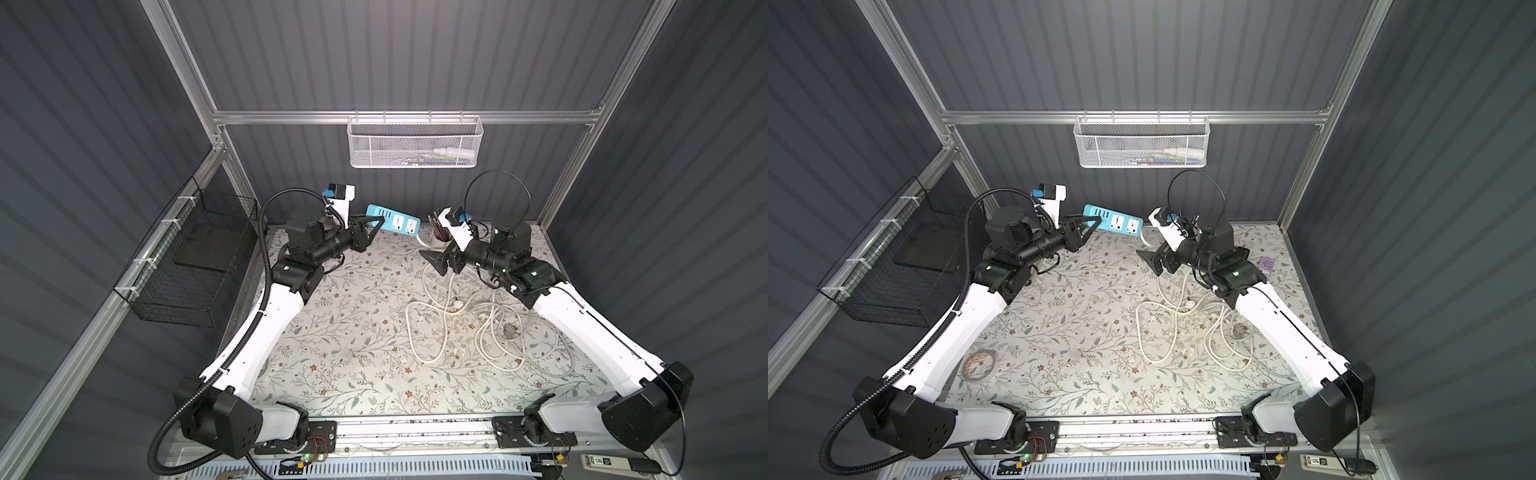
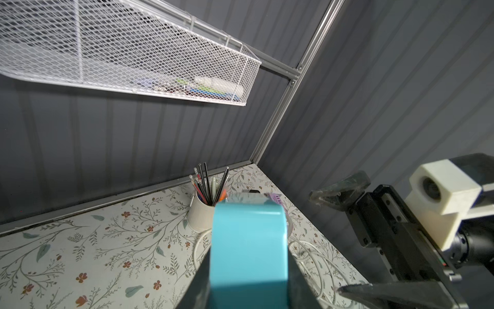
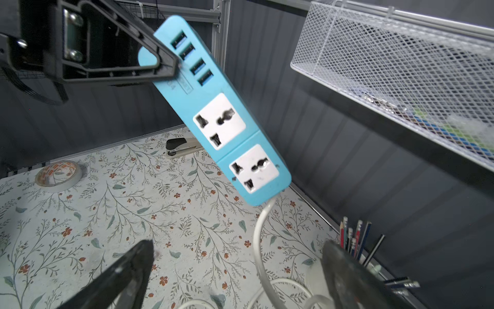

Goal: Unwrap the cord wrapped around the power strip
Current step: Place the power strip at the center of the board.

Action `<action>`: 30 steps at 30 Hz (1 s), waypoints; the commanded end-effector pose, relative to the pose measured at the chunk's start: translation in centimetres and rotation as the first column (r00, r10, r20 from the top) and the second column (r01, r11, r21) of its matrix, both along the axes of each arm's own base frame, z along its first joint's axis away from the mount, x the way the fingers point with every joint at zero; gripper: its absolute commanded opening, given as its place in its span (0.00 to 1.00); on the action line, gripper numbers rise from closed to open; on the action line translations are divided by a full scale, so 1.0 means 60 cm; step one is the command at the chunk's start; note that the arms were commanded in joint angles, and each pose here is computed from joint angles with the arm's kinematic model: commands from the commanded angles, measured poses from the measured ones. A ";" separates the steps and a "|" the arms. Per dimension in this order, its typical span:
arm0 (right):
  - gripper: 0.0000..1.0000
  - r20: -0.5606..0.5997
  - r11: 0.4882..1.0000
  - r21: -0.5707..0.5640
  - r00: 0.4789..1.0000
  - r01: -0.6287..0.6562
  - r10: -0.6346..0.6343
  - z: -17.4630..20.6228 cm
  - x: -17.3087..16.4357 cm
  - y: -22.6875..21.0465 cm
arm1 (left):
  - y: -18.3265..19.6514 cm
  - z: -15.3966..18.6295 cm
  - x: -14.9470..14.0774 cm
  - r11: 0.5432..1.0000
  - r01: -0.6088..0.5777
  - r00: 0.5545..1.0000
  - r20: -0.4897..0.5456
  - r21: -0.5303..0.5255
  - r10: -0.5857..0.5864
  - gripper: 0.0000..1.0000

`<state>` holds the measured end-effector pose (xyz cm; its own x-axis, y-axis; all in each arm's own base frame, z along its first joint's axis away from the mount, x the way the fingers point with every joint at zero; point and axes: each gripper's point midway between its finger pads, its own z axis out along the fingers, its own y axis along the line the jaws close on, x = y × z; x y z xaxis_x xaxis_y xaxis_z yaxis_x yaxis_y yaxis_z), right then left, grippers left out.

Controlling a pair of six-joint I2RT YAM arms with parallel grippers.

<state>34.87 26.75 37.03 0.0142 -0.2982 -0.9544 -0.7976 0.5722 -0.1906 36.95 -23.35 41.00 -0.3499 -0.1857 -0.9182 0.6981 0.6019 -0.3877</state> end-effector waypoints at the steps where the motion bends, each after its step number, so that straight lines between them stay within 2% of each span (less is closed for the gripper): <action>1: 0.99 0.021 0.996 -0.030 0.996 -0.080 0.081 0.009 -0.013 0.020 | -0.009 0.030 -0.007 0.998 0.057 0.998 0.022 -0.023 -0.057 0.00; 5: 0.99 0.022 0.992 -0.054 0.994 -0.110 0.111 0.007 -0.014 0.035 | -0.012 0.019 -0.005 0.998 0.067 0.998 0.002 -0.018 -0.067 0.00; 7: 0.99 0.022 0.991 -0.066 0.993 -0.118 0.120 0.005 -0.013 0.041 | -0.014 0.046 -0.010 0.996 0.081 0.996 0.031 -0.029 -0.080 0.00; 13: 0.99 0.026 0.986 -0.097 0.990 -0.134 0.137 -0.005 -0.004 0.061 | -0.020 0.047 -0.012 0.994 0.104 0.994 0.020 -0.037 -0.103 0.00; 24: 0.99 0.139 0.989 -0.144 0.989 -0.024 0.044 0.015 0.034 0.054 | -0.021 0.036 -0.021 0.992 0.125 0.992 -0.009 -0.007 -0.125 0.00; 30: 0.99 0.145 0.989 -0.145 0.988 -0.024 0.045 0.016 0.038 0.057 | -0.024 0.029 -0.025 0.990 0.142 0.990 -0.021 -0.006 -0.142 0.00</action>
<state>36.82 29.99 36.19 0.1188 -0.4396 -0.8903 -0.7970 0.4926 -0.3496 36.23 -24.70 40.25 -0.4468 -0.1302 -0.8851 0.7202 0.5345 -0.4422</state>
